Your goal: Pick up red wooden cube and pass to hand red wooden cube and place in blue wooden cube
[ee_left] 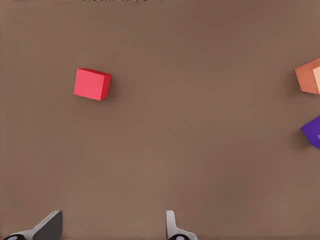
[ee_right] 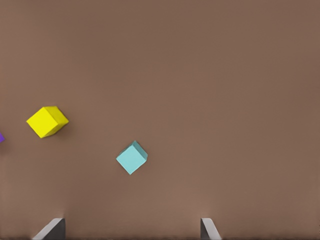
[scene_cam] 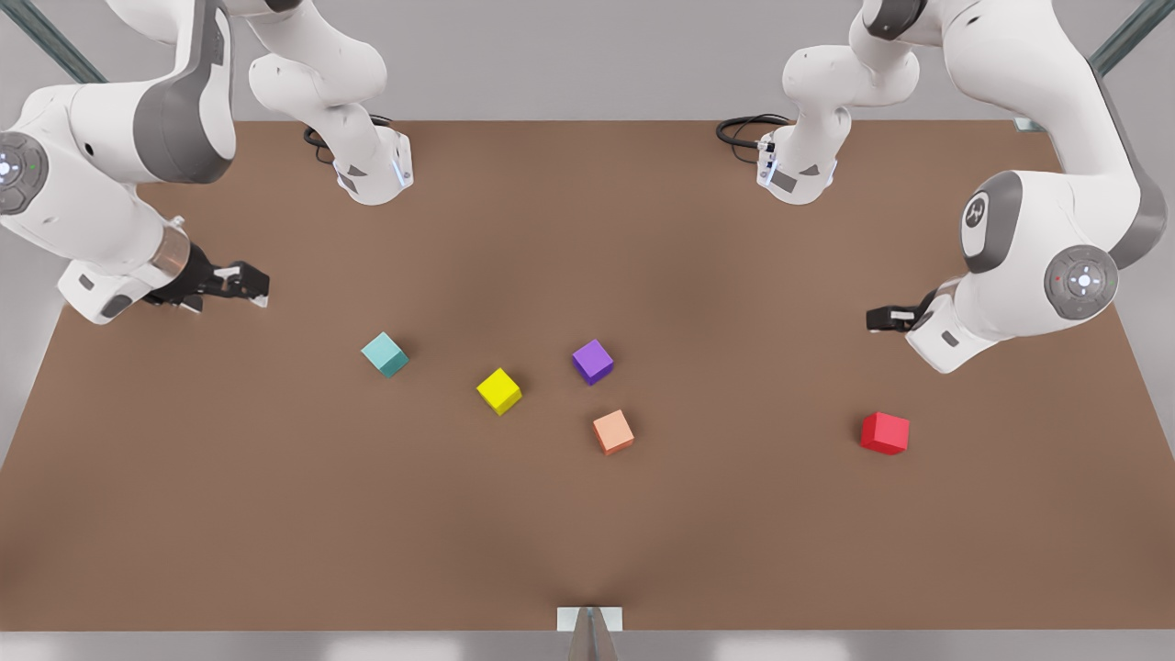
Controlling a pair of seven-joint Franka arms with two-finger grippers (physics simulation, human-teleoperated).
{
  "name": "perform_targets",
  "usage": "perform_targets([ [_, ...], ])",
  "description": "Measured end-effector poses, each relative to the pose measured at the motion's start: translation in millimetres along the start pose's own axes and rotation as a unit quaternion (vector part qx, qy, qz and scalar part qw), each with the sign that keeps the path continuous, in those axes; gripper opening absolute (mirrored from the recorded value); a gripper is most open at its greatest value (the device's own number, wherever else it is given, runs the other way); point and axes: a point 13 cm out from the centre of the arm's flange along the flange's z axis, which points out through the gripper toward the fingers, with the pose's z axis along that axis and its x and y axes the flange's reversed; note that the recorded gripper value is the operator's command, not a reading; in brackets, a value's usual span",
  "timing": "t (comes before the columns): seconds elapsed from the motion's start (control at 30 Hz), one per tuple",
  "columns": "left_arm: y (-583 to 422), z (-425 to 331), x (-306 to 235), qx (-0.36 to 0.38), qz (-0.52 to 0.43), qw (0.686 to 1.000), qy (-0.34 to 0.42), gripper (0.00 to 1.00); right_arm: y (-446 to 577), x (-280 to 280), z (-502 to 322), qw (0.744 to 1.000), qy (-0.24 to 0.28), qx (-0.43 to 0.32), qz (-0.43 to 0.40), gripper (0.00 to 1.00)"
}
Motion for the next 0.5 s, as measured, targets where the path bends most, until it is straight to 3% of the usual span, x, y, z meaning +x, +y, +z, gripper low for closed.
perform_targets([
  [0.13,1,4,-5,-0.002,0.006,1.0,0.001,1.0,-2,8,7,1.0,0.021,0.002,0.0,1.0],
  [0.33,74,126,-114,-0.012,-0.029,0.999,0.019,1.0,-7,10,24,0.999,0.044,0.0,0.005,1.0],
  [0.5,112,176,-149,-0.028,-0.007,1.0,0.002,1.0,-11,9,36,0.998,0.057,-0.004,0.008,1.0],
])
